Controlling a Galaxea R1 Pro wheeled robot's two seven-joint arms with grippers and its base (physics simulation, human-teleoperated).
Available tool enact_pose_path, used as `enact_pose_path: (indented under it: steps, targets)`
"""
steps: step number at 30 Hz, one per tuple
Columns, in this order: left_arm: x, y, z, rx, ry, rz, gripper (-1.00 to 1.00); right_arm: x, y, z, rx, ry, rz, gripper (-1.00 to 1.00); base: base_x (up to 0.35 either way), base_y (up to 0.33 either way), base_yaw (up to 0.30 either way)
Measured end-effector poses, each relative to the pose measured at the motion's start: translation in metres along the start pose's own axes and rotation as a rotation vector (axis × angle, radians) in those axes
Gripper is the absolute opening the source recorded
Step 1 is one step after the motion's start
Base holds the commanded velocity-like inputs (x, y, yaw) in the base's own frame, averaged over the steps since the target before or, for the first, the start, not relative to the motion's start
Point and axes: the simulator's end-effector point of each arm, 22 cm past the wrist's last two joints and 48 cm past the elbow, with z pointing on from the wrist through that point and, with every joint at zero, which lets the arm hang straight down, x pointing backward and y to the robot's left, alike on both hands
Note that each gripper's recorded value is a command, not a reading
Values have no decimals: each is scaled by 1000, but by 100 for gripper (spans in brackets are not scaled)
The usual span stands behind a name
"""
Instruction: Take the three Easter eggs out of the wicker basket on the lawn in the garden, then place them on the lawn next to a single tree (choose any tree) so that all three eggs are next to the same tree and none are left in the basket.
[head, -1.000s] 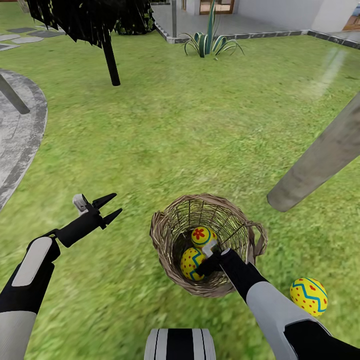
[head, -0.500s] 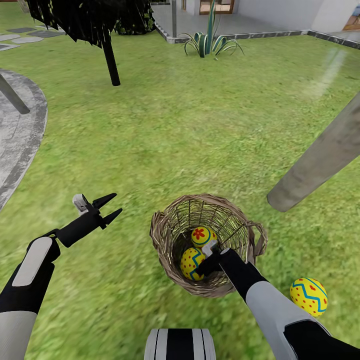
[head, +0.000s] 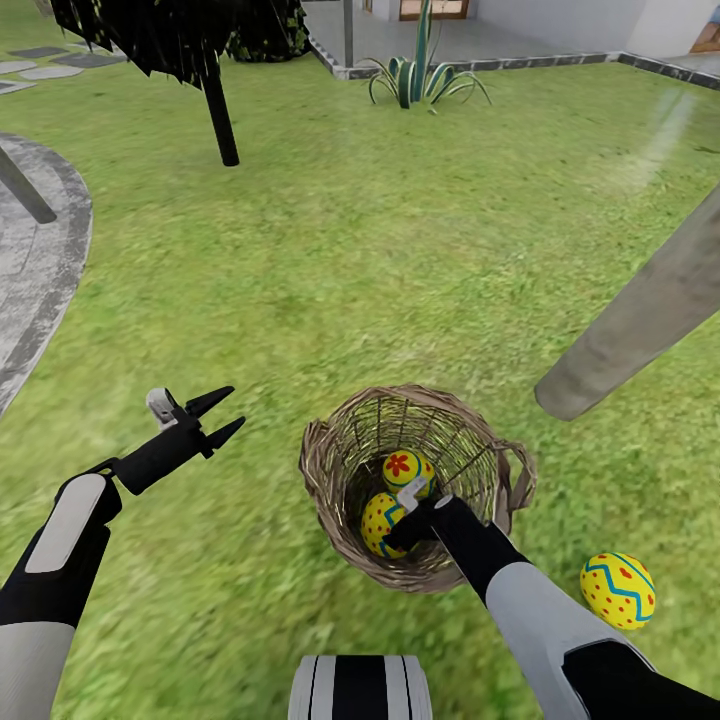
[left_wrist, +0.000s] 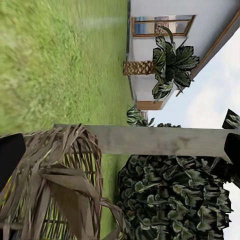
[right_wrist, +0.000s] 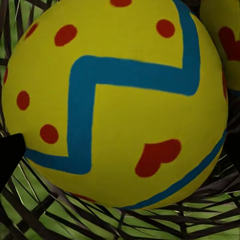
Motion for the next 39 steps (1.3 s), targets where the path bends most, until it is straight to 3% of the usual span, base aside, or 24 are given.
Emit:
enact_pose_path:
  steps: [35,39]
  targets:
    - [10,14,-4,-8,-1,-34,100,-15,-8,-2,16,-23,-25,100,0,0,0]
    - [10,14,-4,-8,-1,-34,100,-14,-6,-1,18,-14,-56,100,0,0,0]
